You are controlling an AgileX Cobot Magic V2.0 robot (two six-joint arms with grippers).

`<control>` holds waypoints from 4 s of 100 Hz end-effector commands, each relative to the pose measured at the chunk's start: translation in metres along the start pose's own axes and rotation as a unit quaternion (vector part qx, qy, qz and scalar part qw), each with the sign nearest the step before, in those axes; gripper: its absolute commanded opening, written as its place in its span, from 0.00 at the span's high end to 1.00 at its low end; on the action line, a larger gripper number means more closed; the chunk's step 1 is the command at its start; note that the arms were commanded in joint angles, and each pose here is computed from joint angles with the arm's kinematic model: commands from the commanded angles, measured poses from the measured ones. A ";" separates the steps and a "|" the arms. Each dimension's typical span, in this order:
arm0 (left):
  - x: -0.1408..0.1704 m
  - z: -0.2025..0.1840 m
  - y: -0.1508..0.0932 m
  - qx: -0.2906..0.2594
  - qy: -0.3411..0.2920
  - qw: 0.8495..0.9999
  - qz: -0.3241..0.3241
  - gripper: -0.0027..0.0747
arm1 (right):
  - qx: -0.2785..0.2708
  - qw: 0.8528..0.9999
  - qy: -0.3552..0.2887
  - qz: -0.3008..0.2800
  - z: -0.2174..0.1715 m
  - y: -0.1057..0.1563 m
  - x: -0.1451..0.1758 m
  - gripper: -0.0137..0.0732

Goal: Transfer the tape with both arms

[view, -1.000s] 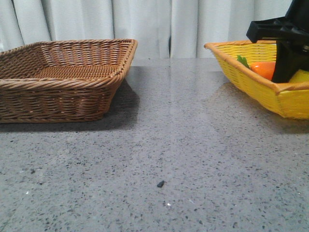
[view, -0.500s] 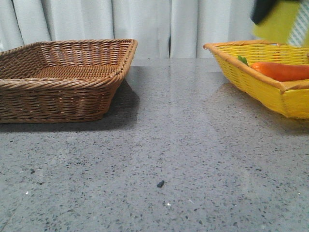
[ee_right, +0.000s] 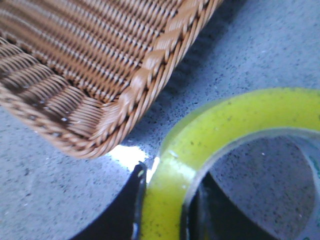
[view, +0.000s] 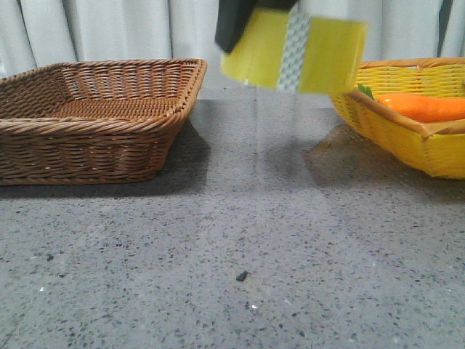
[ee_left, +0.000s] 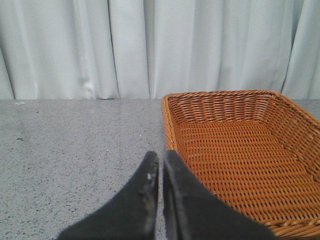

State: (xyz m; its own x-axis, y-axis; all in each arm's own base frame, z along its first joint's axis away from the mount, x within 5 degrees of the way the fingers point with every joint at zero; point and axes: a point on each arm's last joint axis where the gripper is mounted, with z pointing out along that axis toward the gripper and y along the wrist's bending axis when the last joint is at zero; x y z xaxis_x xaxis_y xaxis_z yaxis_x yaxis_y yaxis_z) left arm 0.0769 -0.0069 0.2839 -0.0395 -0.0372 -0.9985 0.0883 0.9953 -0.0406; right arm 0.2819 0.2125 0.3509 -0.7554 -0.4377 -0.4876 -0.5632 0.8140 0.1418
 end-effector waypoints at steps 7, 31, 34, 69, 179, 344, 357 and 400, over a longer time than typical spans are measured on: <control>-0.016 0.000 -0.001 0.005 -0.036 0.999 -0.019 0.99 | 0.005 0.999 -0.039 -0.010 0.002 -0.001 -0.014 0.93; -0.015 0.000 -0.001 0.005 -0.032 0.999 -0.021 0.99 | 0.015 1.000 -0.001 -0.011 0.031 -0.006 -0.013 0.93; -0.015 0.000 -0.001 0.005 -0.030 0.999 -0.025 0.99 | 0.015 1.000 0.007 -0.011 0.034 -0.007 -0.013 0.93; -0.012 0.001 -0.001 0.006 -0.016 0.999 -0.032 0.99 | 0.016 0.999 0.045 -0.008 0.047 -0.008 -0.008 0.63; -0.113 0.050 -0.063 0.214 -0.015 0.975 -0.062 0.80 | 0.010 0.965 -0.260 -0.043 -0.190 0.015 0.032 0.93; 0.013 0.183 -0.313 0.390 0.278 0.855 0.198 0.47 | 0.054 0.914 -0.397 -0.060 -0.299 0.009 0.168 0.93; 0.014 0.183 -0.313 0.389 0.281 0.854 0.199 0.57 | 0.054 0.914 -0.397 -0.060 -0.299 0.009 0.168 0.93; 0.010 0.183 -0.313 0.387 0.283 0.853 0.207 0.99 | 0.054 0.915 -0.394 -0.060 -0.298 0.009 0.168 0.93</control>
State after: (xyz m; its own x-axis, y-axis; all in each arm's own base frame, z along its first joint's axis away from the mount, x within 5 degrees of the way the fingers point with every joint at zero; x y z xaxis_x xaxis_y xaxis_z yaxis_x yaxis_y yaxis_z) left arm 0.2315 -0.3341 0.2466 -0.3630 0.6296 -0.6868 0.8330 0.5496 0.0635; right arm 0.0510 0.0343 0.5162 -0.2684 -0.1871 -0.9450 -0.5646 0.8254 -0.0031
